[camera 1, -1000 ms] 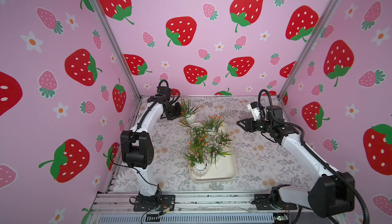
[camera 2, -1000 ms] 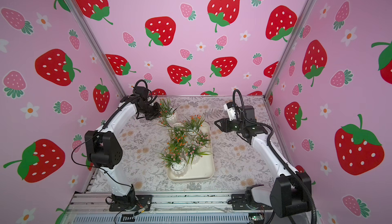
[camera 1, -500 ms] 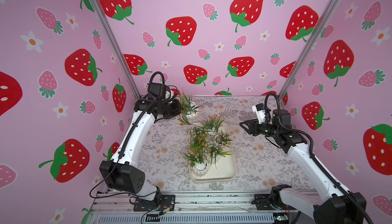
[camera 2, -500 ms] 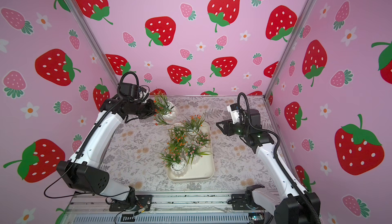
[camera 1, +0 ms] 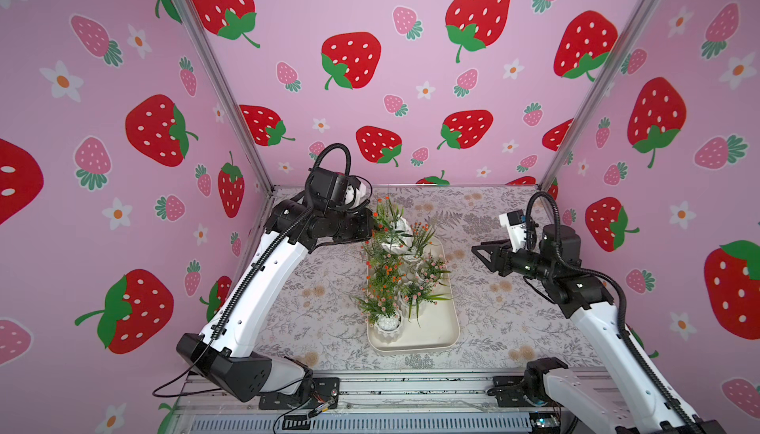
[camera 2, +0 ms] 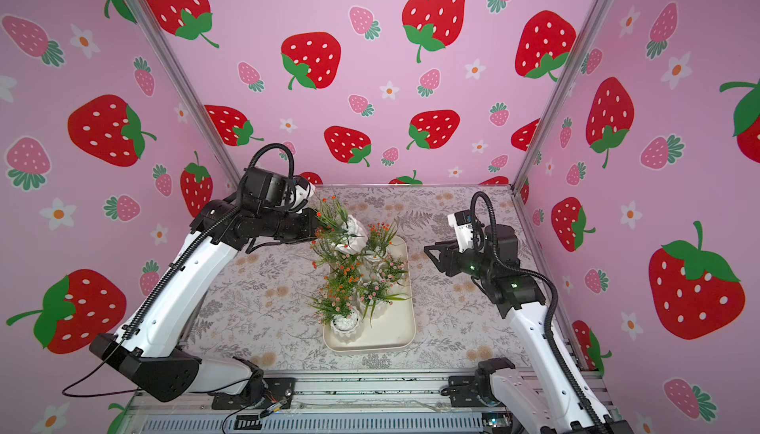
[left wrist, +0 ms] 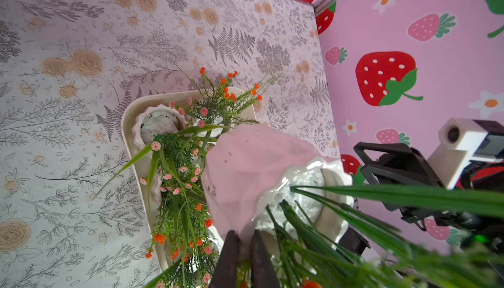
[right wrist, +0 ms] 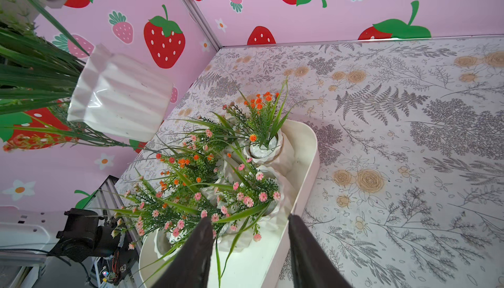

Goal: Put the potted gypsophila into the storage box
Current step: Place the baby's breath potted plant at the storage box.

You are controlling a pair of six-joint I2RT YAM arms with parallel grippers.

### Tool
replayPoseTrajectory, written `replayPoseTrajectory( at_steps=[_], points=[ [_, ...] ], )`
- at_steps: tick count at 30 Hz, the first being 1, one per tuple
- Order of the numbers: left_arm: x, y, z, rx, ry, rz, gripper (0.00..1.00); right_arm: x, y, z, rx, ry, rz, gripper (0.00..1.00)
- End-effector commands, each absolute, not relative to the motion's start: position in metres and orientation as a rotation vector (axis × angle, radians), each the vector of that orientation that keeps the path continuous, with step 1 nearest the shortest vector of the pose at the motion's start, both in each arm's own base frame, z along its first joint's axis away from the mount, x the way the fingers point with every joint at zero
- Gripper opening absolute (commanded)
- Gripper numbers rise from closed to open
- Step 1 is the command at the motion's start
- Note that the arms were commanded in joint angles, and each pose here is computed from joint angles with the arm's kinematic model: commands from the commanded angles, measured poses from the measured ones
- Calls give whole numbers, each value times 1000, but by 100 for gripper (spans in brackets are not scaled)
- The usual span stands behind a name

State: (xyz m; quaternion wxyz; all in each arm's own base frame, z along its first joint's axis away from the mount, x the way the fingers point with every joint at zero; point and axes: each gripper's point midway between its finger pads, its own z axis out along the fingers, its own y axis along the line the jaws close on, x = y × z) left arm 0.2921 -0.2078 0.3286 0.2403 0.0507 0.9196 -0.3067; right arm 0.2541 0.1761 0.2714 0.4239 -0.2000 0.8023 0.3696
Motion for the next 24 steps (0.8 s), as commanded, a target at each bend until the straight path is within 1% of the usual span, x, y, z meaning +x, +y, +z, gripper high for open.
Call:
replayPoseTrajectory(
  at_steps=[1, 8, 24],
  points=[
    [280, -221, 360, 225, 2445, -880, 0, 246, 171, 267, -478, 2027, 929, 47],
    [244, -257, 358, 403, 2496, -937, 0, 241, 163, 259, -435, 2066, 906, 47],
    [178, -325, 328, 776, 2579, -1048, 0, 238, 153, 253, -361, 2087, 894, 47]
  ],
)
